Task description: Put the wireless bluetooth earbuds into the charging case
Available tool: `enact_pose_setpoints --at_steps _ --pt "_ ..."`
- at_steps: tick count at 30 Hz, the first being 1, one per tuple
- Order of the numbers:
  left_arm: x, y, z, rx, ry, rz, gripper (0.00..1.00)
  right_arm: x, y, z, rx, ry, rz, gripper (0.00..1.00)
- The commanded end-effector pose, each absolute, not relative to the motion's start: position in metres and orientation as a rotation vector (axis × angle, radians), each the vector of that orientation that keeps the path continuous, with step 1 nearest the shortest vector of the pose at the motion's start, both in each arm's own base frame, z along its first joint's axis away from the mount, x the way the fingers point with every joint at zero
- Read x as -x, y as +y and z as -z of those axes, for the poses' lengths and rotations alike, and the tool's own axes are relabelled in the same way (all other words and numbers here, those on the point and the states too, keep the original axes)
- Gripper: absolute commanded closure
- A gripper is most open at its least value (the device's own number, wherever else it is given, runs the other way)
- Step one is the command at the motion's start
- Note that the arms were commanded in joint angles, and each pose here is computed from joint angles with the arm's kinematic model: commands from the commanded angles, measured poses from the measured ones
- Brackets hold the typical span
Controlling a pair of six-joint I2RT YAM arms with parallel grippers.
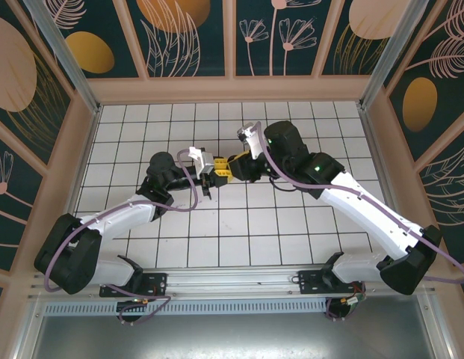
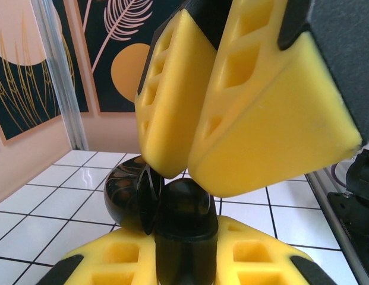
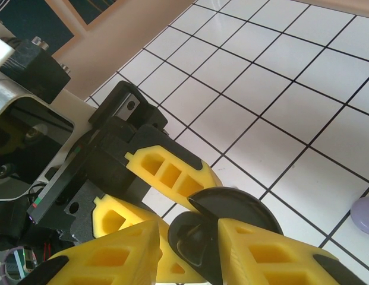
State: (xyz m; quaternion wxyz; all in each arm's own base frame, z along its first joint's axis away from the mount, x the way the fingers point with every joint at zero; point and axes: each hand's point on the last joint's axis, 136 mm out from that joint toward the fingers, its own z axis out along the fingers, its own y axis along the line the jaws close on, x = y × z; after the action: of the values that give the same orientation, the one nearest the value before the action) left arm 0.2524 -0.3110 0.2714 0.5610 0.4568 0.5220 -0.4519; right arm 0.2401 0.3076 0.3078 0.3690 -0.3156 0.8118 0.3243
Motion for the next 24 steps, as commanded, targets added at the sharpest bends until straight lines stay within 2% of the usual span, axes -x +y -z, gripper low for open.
enact_pose_setpoints --at_steps 1,14,24 --pt "-0.247 -0.310 -0.305 -1.084 1.110 1.036 1.00 -0.243 0.308 -0.290 0.835 2.116 -0.762 0.67" --pt "-0.244 -0.309 -0.314 -1.084 1.087 1.031 1.00 -0.240 0.309 -0.274 0.874 2.130 -0.574 0.67" --pt "-0.242 -0.307 -0.317 -1.083 1.078 1.029 1.00 -0.242 0.309 -0.278 0.857 2.111 -0.555 0.77"
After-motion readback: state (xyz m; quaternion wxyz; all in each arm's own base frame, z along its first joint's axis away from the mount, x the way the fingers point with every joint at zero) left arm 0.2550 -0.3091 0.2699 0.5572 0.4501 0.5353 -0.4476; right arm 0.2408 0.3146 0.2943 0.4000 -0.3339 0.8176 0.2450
